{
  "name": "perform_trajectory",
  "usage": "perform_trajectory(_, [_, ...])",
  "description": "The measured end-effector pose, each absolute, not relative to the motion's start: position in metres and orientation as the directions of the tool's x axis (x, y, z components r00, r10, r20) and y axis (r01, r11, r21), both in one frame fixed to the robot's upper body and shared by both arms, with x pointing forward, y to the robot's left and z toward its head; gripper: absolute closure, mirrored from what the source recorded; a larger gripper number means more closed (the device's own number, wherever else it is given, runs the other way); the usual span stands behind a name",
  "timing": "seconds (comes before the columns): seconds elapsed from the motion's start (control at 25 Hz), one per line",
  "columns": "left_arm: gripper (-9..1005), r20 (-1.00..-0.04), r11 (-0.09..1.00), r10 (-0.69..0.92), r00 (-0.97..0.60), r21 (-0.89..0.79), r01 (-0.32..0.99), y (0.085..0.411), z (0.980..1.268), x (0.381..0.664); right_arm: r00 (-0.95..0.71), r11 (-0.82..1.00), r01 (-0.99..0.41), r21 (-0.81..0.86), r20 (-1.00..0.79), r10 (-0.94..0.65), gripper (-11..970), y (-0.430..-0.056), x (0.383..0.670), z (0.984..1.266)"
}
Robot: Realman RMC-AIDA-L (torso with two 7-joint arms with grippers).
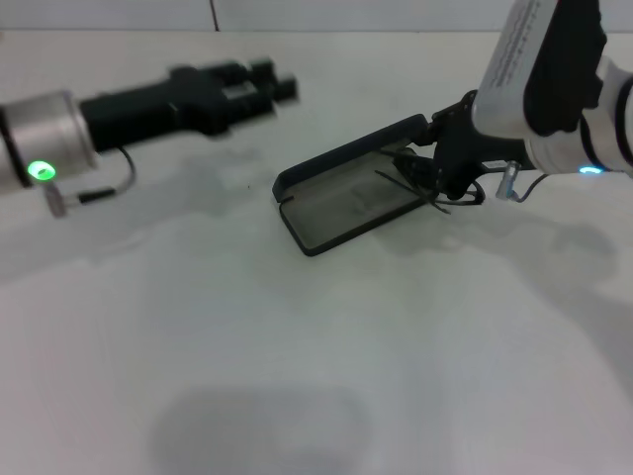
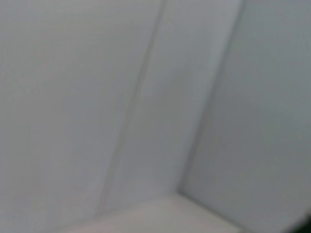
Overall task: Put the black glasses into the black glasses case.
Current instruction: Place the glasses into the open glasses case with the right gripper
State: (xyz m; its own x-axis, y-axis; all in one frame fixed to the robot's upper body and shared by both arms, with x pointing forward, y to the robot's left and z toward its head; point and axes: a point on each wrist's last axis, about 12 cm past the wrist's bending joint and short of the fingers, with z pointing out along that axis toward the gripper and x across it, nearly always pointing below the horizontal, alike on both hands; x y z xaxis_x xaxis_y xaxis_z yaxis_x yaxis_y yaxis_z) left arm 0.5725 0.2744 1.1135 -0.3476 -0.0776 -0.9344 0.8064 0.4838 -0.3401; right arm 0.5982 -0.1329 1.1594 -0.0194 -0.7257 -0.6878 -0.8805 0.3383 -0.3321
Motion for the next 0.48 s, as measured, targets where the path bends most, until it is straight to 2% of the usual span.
perform_trajectory(0.2, [463,-0.927,0.59,-0.241,-0.287,-0.375,0.715,0.301,1.116,0.574,0.05,0.309,-0.856,-0.415,-0.661,-0.749,604,-0.124,0.594,1.155])
perform_trajectory(0.48, [463,-0.926,0.662,-0.304,-0.225,-0.375,0.649,0.31,1.112,0.574,0.174,0.249,-0.807,-0.536,-0.618,-0.767,596,-0.109,0.585,1.146])
